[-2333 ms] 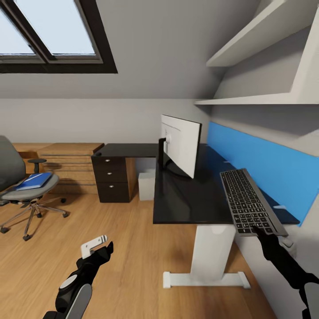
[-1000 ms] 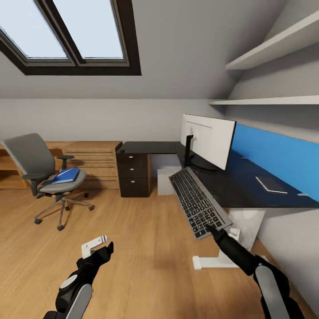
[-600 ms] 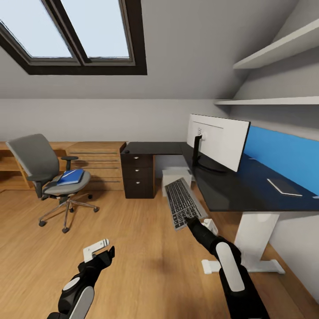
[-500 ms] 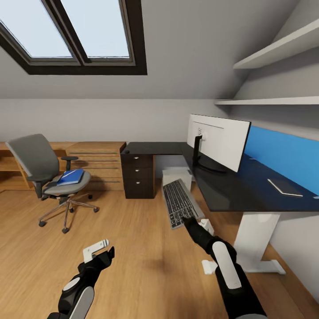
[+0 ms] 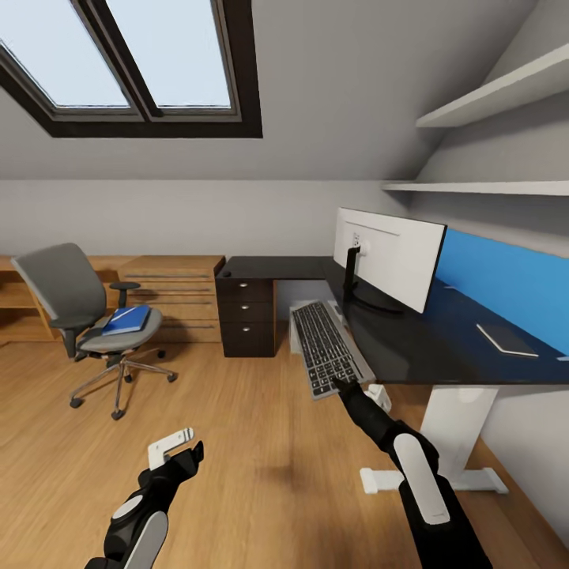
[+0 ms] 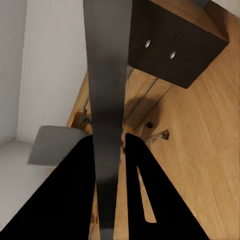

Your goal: In the bedroom, organize the workspace by keeping the computer under the desk, ensuring the monitor is on the desk, placing the keyboard on the desk next to the monitor, placing the mouse on the desk next to the keyboard, moving the folder from the swivel chair onto the desk next to the mouse, stacking the notebook on top of the folder with the pen on top of the notebook, and positioning the swivel chair next to the desk.

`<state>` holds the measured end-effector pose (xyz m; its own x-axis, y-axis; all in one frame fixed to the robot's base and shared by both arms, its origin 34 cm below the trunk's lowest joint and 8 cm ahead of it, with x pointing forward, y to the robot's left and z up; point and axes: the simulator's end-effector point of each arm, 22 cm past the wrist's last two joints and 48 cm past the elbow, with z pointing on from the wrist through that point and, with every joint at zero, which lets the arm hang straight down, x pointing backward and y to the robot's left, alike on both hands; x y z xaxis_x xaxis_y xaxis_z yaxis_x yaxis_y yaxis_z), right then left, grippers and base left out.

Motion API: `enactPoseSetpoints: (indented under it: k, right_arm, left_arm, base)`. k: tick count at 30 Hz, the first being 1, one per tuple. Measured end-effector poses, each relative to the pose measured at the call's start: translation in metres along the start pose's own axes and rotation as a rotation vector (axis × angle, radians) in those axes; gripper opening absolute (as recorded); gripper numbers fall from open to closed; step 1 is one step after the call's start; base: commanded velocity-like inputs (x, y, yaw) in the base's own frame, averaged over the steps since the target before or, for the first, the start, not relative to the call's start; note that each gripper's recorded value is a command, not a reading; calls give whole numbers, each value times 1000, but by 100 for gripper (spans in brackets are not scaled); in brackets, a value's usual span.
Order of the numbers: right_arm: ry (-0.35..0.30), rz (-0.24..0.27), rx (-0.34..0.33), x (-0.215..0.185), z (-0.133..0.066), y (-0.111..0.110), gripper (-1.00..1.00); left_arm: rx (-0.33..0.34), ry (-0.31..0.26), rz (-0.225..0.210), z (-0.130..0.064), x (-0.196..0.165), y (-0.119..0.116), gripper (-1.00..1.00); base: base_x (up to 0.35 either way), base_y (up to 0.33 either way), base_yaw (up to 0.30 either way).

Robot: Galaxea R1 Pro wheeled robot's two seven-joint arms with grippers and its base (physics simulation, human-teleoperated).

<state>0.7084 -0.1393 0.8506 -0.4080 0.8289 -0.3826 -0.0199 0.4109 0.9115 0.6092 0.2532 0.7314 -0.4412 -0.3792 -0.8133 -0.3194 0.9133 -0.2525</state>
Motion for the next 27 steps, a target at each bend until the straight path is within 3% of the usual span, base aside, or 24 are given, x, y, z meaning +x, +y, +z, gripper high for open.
enactPoseSetpoints:
  k: [1, 2, 6, 9, 19, 27]
  right_arm:
    - [1, 8, -3, 0, 0, 2, -100]
    - [3, 70, -30, 0, -2, 8, -100]
    - [2, 94, -41, -1, -7, 15, -100]
    - [2, 89, -36, -3, -8, 19, -100]
    - [2, 86, -30, -7, -9, 28, -100]
    - [2, 85, -28, -13, -10, 40, -100]
  left_arm:
    - [0, 0, 0, -1, -2, -1, 100]
    - [6, 4, 2, -2, -2, -3, 100]
    - [-5, -7, -11, -5, -14, 0, 100]
    - [-48, -6, -28, -7, -20, 9, 100]
    - [-49, -1, -27, -13, -27, 6, 100]
    - [-50, -2, -22, -19, -39, 1, 100]
  base:
    - [0, 0, 0]
    - [0, 0, 0]
    - [0, 0, 0]
    - [21, 60, 0]
    - [221, 260, 0]
    - [311, 80, 0]
